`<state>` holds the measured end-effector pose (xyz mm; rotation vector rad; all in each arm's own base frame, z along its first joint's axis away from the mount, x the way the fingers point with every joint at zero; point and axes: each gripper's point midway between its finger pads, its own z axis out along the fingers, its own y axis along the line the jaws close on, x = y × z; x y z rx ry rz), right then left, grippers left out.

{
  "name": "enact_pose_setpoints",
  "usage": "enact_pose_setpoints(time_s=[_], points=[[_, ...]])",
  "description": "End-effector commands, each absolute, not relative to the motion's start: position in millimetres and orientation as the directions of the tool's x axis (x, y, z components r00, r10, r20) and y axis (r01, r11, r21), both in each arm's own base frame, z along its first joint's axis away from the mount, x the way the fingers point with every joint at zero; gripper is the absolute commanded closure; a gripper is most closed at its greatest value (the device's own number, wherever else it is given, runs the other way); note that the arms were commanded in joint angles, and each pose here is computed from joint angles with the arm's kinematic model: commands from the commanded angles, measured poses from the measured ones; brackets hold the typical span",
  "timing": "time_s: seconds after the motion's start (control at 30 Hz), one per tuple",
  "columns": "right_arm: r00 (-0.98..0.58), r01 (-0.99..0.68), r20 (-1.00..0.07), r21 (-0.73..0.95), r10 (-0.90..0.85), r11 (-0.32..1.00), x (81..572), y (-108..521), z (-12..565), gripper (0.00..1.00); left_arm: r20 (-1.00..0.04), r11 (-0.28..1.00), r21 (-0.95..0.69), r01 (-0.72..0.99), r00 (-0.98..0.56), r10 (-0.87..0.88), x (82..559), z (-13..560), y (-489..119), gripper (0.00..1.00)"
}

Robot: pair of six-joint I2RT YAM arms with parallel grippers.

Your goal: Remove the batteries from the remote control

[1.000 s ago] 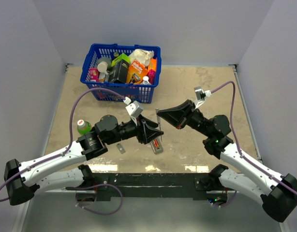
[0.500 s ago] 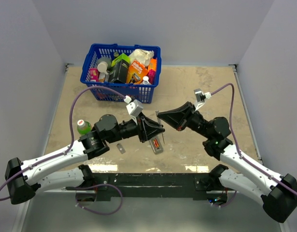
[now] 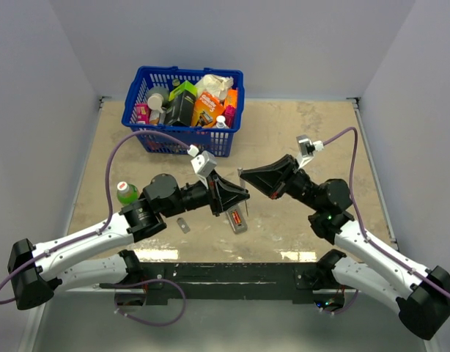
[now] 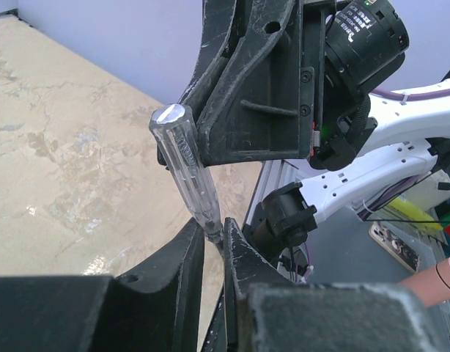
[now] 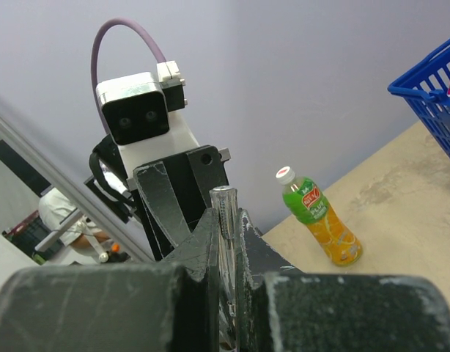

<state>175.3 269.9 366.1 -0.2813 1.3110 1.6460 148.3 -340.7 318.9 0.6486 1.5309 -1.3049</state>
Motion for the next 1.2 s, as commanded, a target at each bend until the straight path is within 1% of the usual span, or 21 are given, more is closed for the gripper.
enact_pose_setpoints(time_s=[0.0,0.03,0.1,0.13,0.17,0.2,0.23,0.27,0.3,0.33,0.4,0.43,0.57,0.7,0.93,1.0,1.03,1.17], points=[[-0.539,-0.755,-0.676,0.653,0.503,0.068,177,274,358,0.99,-0.922,0.252,-0.360,0.899,-0.301,-0.244,145,341,-338,1.00],[-0.546,-0.742,-0.675,0.664,0.497,0.086,180,275,356,0.87,-0.923,0.262,-0.357,0.897,-0.295,-0.246,146,341,-336,1.00],[-0.551,-0.716,-0.681,0.683,0.482,0.146,187,275,351,0.76,-0.931,0.295,-0.344,0.891,-0.284,-0.227,149,334,-333,1.00],[-0.549,-0.703,-0.685,0.688,0.479,0.180,191,273,349,0.64,-0.934,0.328,-0.340,0.882,-0.275,-0.228,154,332,-330,1.00],[-0.529,-0.684,-0.690,0.692,0.494,0.234,198,268,349,0.59,-0.943,0.354,-0.322,0.878,-0.266,-0.198,157,324,-328,1.00],[-0.521,-0.668,-0.717,0.680,0.464,0.301,203,266,345,0.56,-0.948,0.375,-0.313,0.873,-0.261,-0.182,160,320,-326,1.00],[-0.509,-0.659,-0.730,0.671,0.455,0.340,207,264,344,0.52,-0.952,0.402,-0.301,0.865,-0.251,-0.173,164,319,-324,1.00],[-0.493,-0.636,-0.740,0.666,0.458,0.390,215,259,343,0.50,-0.962,0.431,-0.274,0.860,-0.243,-0.126,168,308,-322,1.00],[-0.486,-0.623,-0.762,0.646,0.428,0.441,218,256,343,0.46,-0.966,0.452,-0.259,0.854,-0.236,-0.107,171,305,-320,1.00],[-0.489,-0.613,-0.772,0.635,0.407,0.470,221,256,341,0.41,-0.973,0.490,-0.230,0.841,-0.215,-0.087,178,301,-317,1.00],[-0.507,-0.592,-0.799,0.596,0.323,0.543,229,256,334,0.38,-0.976,0.518,-0.206,0.830,-0.215,-0.042,182,290,-314,1.00],[-0.515,-0.587,-0.802,0.588,0.304,0.557,230,257,334,0.36,-0.978,0.531,-0.185,0.827,-0.210,-0.013,184,283,-313,1.00],[-0.539,-0.591,-0.806,0.568,0.244,0.573,234,263,336,0.35,-0.977,0.589,-0.146,0.795,-0.211,0.043,195,268,-308,1.00],[-0.556,-0.597,-0.806,0.556,0.201,0.579,236,268,337,0.36,-0.972,0.605,-0.132,0.785,-0.222,0.076,200,259,-310,1.00],[-0.602,-0.596,-0.787,0.554,0.133,0.581,236,281,315,0.38,-0.963,0.628,-0.118,0.769,-0.244,0.117,203,248,-307,1.00],[-0.613,-0.600,-0.782,0.554,0.112,0.578,235,286,307,0.42,-0.963,0.627,-0.120,0.770,-0.244,0.115,203,248,-307,1.00],[-0.616,-0.605,-0.780,0.555,0.106,0.571,234,288,305,0.46,-0.963,0.627,-0.121,0.769,-0.245,0.115,202,248,-307,1.00],[-0.625,-0.613,-0.776,0.556,0.085,0.562,229,297,298,0.48,-0.959,0.630,-0.122,0.767,-0.255,0.123,203,242,-308,1.00]])
